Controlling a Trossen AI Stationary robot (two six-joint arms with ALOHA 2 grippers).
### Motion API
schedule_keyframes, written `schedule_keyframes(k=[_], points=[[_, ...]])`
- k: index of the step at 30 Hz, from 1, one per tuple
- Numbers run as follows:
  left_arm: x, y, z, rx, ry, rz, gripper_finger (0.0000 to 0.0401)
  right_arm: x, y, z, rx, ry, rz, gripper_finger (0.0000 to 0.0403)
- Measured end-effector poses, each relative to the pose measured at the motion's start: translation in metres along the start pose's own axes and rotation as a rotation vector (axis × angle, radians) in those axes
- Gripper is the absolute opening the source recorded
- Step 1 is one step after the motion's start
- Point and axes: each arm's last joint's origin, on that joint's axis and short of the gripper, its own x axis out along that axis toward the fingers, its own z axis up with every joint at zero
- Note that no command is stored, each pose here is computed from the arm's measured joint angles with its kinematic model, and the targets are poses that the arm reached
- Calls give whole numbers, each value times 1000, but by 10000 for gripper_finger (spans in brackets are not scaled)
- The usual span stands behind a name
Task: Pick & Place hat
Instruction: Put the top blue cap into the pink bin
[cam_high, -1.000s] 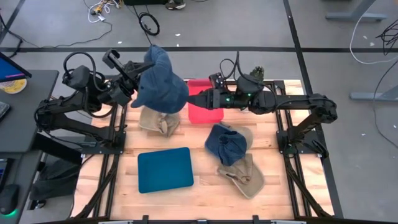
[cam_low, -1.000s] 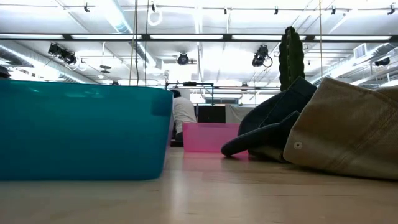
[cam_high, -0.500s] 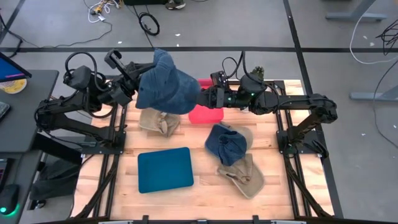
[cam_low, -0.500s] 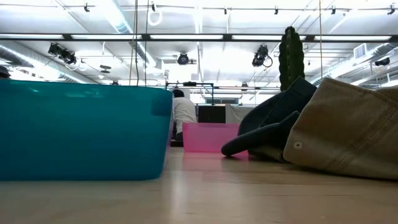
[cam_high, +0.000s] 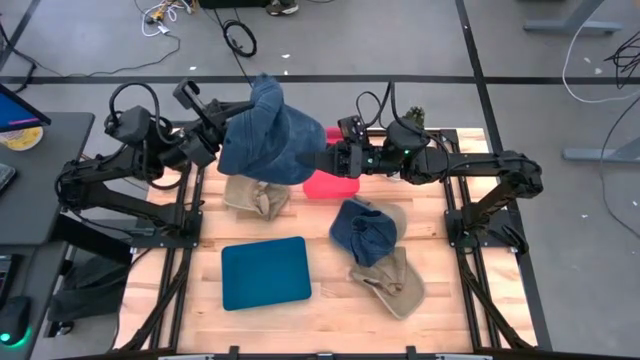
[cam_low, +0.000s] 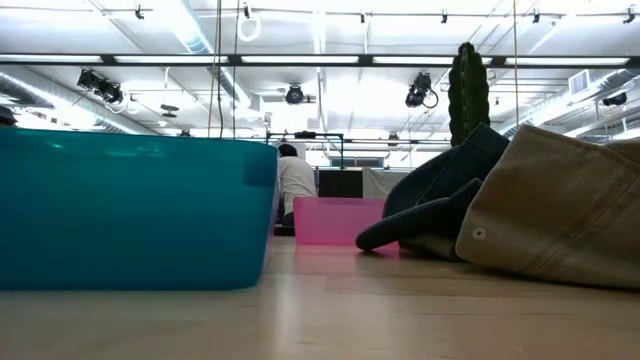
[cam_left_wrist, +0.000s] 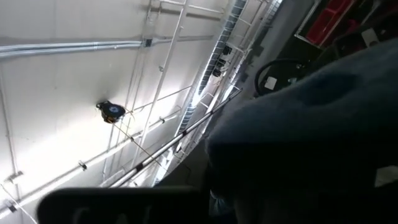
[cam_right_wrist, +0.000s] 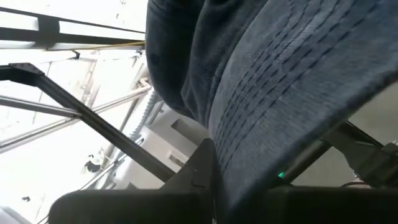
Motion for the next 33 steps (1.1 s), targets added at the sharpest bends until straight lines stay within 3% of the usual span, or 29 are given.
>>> schedule_keyframes(k=[7, 15, 23, 33], points=[[0, 1, -2, -170, 82, 50, 126, -6, 6, 4, -43, -4, -6, 6], [-1, 3, -6, -344, 197, 143, 182, -34, 28, 16, -142, -28, -119, 6], [1, 0, -9, -402, 244, 172, 198, -50, 41, 22, -201, -54, -161, 6], [5, -6, -11, -453, 264, 181, 198, -49, 38, 21, -186, -30, -174, 6]])
